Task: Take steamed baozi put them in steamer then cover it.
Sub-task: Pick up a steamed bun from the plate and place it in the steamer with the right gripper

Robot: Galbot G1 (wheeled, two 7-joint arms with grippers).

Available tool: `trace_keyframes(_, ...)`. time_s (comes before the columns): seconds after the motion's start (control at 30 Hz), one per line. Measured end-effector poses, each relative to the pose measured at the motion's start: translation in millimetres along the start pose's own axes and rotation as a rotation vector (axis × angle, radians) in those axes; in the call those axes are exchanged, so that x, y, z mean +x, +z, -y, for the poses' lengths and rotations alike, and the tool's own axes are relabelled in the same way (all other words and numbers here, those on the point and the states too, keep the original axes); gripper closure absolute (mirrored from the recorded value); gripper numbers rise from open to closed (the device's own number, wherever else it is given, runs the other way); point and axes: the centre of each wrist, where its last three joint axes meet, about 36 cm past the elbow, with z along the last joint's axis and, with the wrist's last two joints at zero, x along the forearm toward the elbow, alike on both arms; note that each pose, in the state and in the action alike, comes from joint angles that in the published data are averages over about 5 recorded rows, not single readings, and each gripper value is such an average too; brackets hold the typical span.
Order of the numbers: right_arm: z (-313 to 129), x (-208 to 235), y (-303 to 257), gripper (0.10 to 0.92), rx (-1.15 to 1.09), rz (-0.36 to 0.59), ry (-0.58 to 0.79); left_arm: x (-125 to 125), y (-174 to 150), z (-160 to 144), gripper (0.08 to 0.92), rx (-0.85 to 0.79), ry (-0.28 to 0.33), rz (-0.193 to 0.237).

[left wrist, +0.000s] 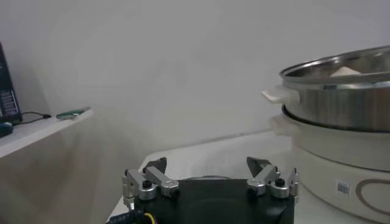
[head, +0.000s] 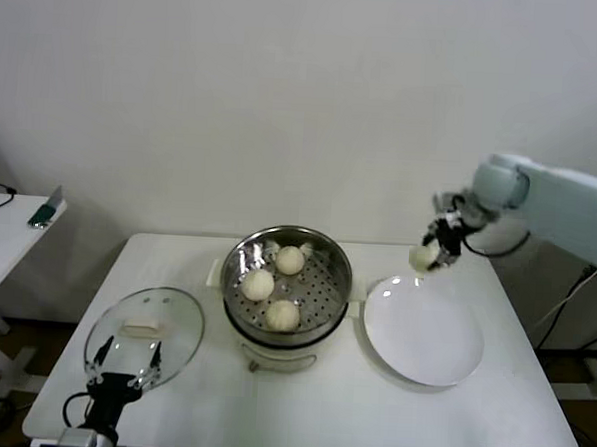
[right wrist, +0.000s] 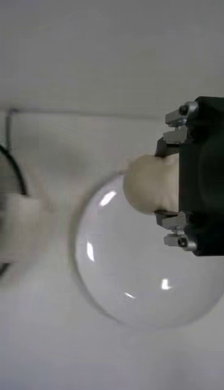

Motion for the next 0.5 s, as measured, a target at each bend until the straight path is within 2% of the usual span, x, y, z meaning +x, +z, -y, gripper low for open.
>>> trace_keyframes(0.23,-4,36,-91,0.42,0.061,0.094,0.02,3,0,-2,0.177,-0.002,-0.003,0.002)
trace_keyframes(0.5,-20,6,-154,0.42,0.116,0.095,-0.016,5,-2,-4,0.177,-0.003,-0.012,0.006)
